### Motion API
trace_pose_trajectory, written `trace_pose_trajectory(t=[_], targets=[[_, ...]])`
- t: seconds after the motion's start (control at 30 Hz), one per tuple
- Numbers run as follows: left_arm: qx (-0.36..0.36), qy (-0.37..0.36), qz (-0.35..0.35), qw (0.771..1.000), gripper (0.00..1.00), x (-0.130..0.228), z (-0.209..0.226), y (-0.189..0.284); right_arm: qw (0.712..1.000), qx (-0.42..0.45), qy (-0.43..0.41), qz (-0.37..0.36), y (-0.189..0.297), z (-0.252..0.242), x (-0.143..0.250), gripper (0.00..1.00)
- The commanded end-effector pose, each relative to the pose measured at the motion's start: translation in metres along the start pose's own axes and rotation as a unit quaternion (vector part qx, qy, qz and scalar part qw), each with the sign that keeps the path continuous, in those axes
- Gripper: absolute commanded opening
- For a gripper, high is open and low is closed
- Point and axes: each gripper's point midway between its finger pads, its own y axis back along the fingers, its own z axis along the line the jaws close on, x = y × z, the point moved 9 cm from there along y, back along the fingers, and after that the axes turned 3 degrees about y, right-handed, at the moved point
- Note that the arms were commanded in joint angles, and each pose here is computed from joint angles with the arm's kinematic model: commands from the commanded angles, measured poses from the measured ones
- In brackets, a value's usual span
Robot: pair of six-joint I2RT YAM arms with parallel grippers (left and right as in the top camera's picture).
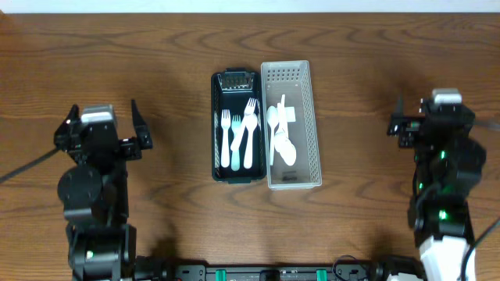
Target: Pack container
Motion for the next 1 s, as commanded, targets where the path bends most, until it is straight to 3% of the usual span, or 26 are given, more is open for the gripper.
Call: trace_pose_trajectory(t=[0.0, 0.3, 0.6, 0.87, 0.97], targets=[[-0.018, 0.004, -0.023, 1.0, 0.98, -0.01, 0.006, 0.02, 0.999, 0.006, -0.005, -0.041, 0.024, 0.004, 0.001, 0.99], [-0.016, 0.001, 0.006, 1.0, 0.98, 0.005, 0.008, 0.046, 0.997, 0.015, -0.005, -0.077, 0.05, 0.004, 0.007, 0.99], [-0.012, -0.004, 0.049, 0.999, 0.98, 0.076, 0.0, 0.024, 0.997, 0.015, -0.005, -0.076, 0.051, 0.004, 0.008, 0.99], [-0.009, -0.009, 0.097, 0.995, 0.98, 0.102, -0.002, 0.017, 1.0, 0.001, -0.004, -0.008, 0.049, 0.009, 0.029, 0.99], [-0.012, 0.024, 0.117, 0.993, 0.98, 0.108, -0.003, 0.015, 0.999, -0.01, -0.003, 0.043, 0.049, 0.012, 0.045, 0.99]])
